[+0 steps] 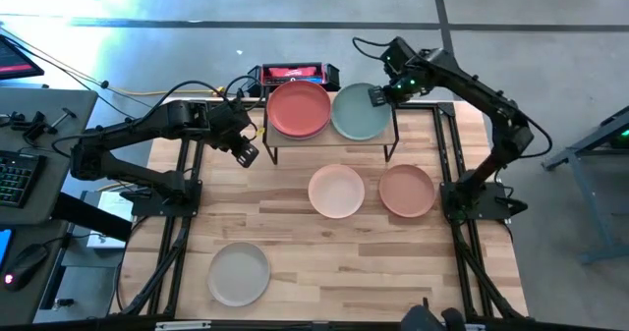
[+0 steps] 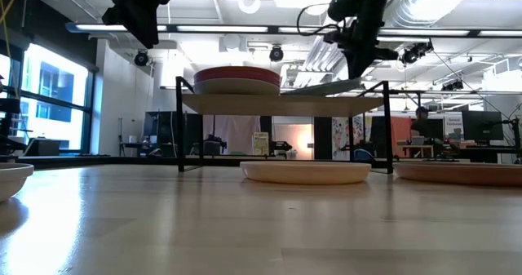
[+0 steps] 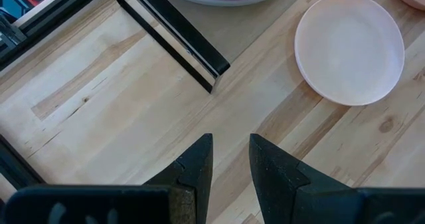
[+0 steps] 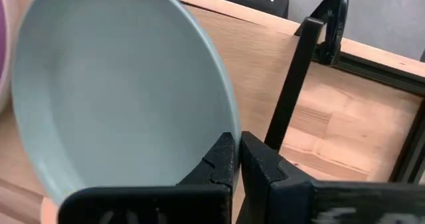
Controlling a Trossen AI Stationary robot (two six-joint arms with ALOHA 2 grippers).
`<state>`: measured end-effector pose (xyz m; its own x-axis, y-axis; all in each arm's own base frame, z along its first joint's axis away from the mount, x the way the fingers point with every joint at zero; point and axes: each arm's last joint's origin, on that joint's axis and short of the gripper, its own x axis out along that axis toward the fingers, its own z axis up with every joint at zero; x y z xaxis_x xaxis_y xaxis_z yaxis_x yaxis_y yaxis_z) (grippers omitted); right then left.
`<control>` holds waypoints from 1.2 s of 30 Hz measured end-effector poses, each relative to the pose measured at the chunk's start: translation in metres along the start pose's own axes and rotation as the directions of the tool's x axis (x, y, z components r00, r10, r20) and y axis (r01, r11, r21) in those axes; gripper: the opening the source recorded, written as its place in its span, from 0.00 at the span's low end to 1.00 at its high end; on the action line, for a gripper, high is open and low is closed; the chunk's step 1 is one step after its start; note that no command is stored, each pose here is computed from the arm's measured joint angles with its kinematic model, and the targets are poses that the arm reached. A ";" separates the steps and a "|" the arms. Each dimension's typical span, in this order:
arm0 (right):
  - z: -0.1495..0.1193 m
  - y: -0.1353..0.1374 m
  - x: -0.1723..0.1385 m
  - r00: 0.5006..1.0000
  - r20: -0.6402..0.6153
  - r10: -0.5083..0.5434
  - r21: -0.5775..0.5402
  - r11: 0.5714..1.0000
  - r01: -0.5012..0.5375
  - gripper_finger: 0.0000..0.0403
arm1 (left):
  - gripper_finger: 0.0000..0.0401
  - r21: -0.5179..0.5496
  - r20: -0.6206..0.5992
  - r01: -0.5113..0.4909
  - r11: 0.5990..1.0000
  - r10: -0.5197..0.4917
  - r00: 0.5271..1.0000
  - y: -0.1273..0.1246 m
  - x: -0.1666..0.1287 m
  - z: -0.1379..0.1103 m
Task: Place and stack plates onto a shelf
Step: Put the light blue plate on the shelf
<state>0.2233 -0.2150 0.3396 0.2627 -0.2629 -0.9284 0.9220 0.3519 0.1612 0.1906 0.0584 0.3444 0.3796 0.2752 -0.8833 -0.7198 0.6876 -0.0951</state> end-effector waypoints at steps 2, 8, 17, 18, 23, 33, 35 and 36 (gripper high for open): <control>0.002 0.001 0.006 1.000 -0.011 -0.006 -0.014 1.000 0.005 0.00 | 0.22 0.000 0.000 0.000 1.000 0.000 1.000 0.000 0.000 0.000; 0.009 0.003 0.020 0.999 0.009 -0.047 -0.024 0.999 0.048 0.00 | 0.22 -0.001 0.000 0.000 1.000 0.000 1.000 0.000 0.000 0.000; 0.011 0.004 0.022 0.999 0.020 -0.042 -0.042 0.998 0.043 0.00 | 0.22 -0.001 0.000 0.000 1.000 0.000 1.000 0.000 0.000 0.000; 0.011 0.004 0.022 0.999 0.020 -0.042 -0.046 0.998 0.043 0.00 | 0.22 -0.001 0.000 0.000 1.000 0.000 1.000 0.000 0.000 0.000; 0.012 0.005 0.022 0.999 0.032 -0.037 -0.045 0.998 0.038 0.00 | 0.22 -0.001 0.000 0.000 1.000 0.000 1.000 0.000 0.000 0.000; 0.012 0.005 0.022 0.999 0.025 -0.031 -0.057 0.998 0.032 0.00 | 0.22 -0.001 0.000 0.000 1.000 0.000 1.000 0.000 0.000 0.000; 0.011 0.005 0.022 0.999 0.017 -0.029 -0.057 0.998 0.030 0.00 | 0.22 -0.001 0.000 0.000 1.000 0.000 1.000 0.000 0.000 0.000; 0.011 0.005 0.022 1.000 0.013 -0.024 -0.057 0.998 0.025 0.00 | 0.22 0.000 0.000 0.000 1.000 0.000 1.000 0.000 0.000 0.000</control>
<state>0.2369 -0.2292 0.3234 0.2443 -0.2830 -0.9275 0.9104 0.3962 0.1189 0.1906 0.0584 0.3444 0.3794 0.2752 -0.8834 -0.7200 0.6874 -0.0951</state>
